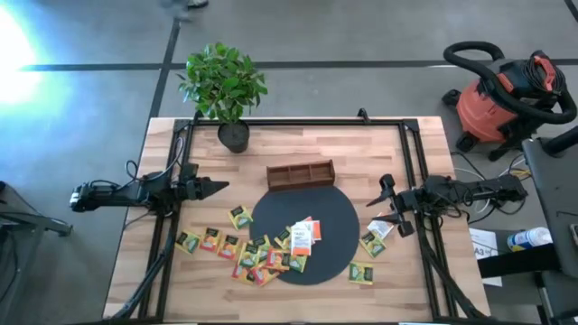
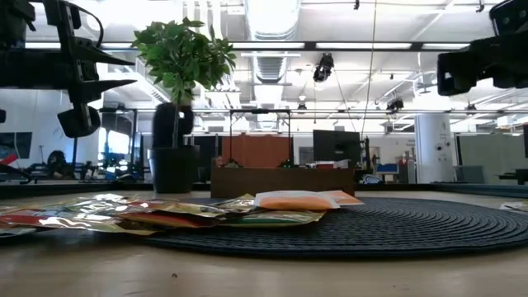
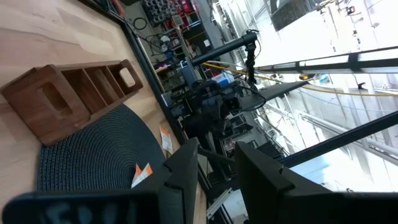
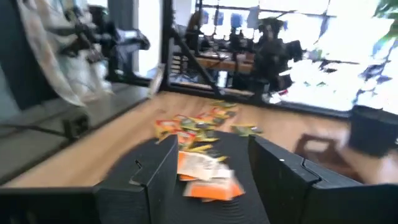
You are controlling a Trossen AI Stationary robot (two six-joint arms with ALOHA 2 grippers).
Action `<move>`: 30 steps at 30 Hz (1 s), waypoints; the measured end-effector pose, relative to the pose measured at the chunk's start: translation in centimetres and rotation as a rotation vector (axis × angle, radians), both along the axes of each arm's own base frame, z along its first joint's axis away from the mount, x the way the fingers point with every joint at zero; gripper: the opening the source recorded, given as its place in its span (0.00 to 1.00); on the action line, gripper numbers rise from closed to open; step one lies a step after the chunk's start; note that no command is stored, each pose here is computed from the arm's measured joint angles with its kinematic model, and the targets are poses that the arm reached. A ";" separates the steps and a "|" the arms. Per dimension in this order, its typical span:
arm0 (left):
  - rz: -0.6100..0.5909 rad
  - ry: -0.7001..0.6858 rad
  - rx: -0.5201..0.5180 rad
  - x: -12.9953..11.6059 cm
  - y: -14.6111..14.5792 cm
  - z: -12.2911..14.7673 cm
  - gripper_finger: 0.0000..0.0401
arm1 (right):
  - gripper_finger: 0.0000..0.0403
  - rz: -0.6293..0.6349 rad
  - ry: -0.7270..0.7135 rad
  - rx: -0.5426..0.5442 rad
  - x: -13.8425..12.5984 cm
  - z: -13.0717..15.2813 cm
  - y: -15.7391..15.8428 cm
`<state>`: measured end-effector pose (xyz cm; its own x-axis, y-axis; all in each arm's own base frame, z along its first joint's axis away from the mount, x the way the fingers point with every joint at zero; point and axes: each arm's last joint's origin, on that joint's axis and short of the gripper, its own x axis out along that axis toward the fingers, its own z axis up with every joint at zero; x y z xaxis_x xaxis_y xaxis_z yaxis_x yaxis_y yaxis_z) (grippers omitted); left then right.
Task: Pick & Place Tea
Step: Put the white tea bag into the right slot of the wooden organizer
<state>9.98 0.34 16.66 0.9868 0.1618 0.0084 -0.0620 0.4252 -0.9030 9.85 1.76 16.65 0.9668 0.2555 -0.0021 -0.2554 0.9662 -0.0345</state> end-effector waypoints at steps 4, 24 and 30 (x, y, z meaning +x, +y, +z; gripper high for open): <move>0.000 0.000 0.000 0.0 0.0 0.0 0.21 | 0.46 -0.084 0.103 0.503 0.1 0.1 -0.2; 0.000 0.000 0.000 0.0 0.0 0.0 0.21 | 0.46 -0.200 0.085 1.221 0.5 0.8 -0.8; 0.000 0.000 0.000 0.0 0.0 0.0 0.21 | 0.46 -0.334 0.395 1.340 1.2 0.0 -0.2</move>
<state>9.98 0.34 16.66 0.9868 0.1616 0.0081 -0.0622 0.4252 -0.9029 11.01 1.54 16.67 0.9737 0.0456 -0.2234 0.2076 0.2282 0.9512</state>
